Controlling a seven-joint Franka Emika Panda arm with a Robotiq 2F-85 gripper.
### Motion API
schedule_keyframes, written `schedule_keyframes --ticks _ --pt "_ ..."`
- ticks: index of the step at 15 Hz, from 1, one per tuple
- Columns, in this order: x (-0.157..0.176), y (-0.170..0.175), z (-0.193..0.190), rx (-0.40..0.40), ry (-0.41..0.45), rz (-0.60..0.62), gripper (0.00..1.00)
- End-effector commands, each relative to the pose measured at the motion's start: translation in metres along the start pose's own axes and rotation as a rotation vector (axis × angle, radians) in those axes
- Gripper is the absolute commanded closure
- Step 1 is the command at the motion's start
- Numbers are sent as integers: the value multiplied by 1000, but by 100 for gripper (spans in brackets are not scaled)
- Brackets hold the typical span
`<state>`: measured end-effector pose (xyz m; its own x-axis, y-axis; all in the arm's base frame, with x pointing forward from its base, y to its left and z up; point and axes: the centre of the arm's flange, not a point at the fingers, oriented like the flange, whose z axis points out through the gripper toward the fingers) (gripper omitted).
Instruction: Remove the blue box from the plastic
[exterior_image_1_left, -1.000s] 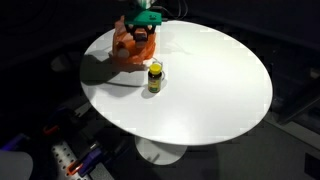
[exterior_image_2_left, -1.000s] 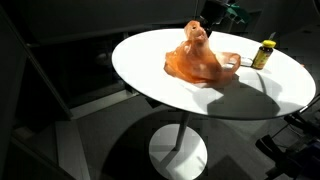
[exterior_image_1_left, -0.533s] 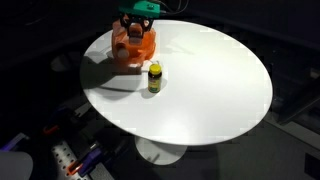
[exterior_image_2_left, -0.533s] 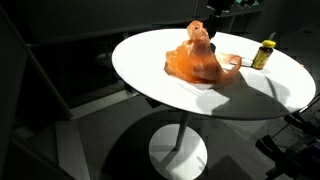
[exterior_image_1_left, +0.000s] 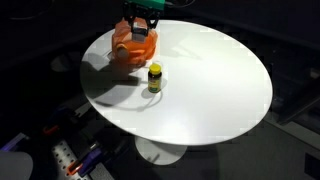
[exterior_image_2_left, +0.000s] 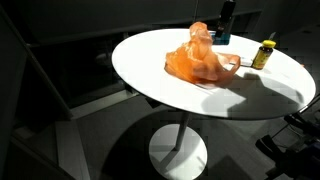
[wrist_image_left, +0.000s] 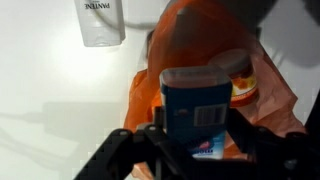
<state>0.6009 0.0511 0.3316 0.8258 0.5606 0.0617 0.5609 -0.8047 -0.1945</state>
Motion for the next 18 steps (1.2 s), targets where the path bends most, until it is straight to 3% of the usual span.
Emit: schedule_keyframes --ticks 1,11,18 --pt "-18 19 -16 -59 33 123 60" --pt "-80 111 -31 -198 99 488 60" --pt "-128 135 3 -192 67 571 60"
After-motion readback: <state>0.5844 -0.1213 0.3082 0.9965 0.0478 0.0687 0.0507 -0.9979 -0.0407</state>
